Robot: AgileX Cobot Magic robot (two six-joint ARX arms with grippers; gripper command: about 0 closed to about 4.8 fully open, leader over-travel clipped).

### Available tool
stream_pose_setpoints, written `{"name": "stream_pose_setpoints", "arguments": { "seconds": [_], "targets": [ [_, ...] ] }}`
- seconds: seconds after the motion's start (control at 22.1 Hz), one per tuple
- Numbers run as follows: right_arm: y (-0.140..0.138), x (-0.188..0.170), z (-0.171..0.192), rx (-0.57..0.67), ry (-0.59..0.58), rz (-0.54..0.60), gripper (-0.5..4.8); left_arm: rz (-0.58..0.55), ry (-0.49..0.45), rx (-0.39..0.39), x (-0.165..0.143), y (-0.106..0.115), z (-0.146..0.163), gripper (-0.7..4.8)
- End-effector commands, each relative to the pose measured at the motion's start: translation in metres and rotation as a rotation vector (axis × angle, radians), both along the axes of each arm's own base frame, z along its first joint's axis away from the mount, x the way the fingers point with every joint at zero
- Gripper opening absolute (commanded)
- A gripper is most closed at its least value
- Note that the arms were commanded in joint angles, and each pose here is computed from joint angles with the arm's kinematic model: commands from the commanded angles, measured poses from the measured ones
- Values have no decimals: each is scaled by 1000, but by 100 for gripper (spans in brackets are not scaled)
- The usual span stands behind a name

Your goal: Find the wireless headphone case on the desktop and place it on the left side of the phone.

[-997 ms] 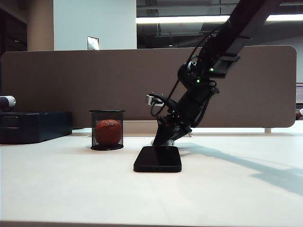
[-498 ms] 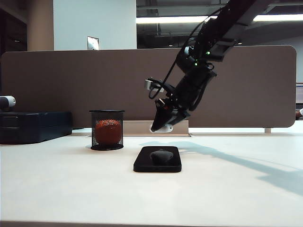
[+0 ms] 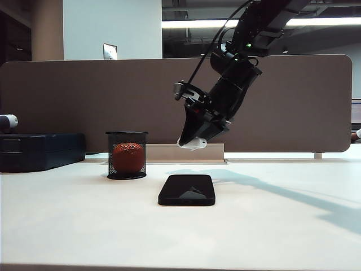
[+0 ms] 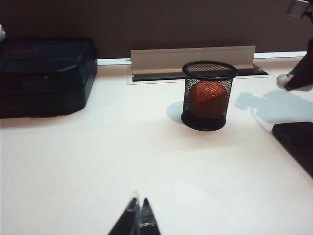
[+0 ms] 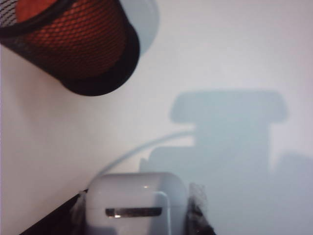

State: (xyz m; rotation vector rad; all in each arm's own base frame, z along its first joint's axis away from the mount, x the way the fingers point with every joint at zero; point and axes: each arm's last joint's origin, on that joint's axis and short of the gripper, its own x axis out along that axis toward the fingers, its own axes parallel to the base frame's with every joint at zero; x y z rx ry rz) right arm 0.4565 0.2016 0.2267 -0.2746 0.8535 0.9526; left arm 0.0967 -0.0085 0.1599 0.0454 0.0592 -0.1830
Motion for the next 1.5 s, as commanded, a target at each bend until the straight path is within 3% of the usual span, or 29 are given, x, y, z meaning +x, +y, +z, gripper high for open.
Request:
{"name": "stream_pose_setpoints", "arguments": {
  "seconds": [0.05, 0.5, 1.04, 1.5],
  "targets": [
    [9, -8, 9, 21, 17, 13, 48, -2, -10, -4, 0, 0, 2, -5],
    [39, -25, 9, 19, 52, 51, 47, -2, -10, -4, 0, 0, 2, -5],
    [43, -34, 8, 29, 151, 34, 28, -2, -10, -4, 0, 0, 2, -5],
    [57, -50, 22, 31, 140, 77, -2, -2, -10, -4, 0, 0, 2, -5]
  ]
}}
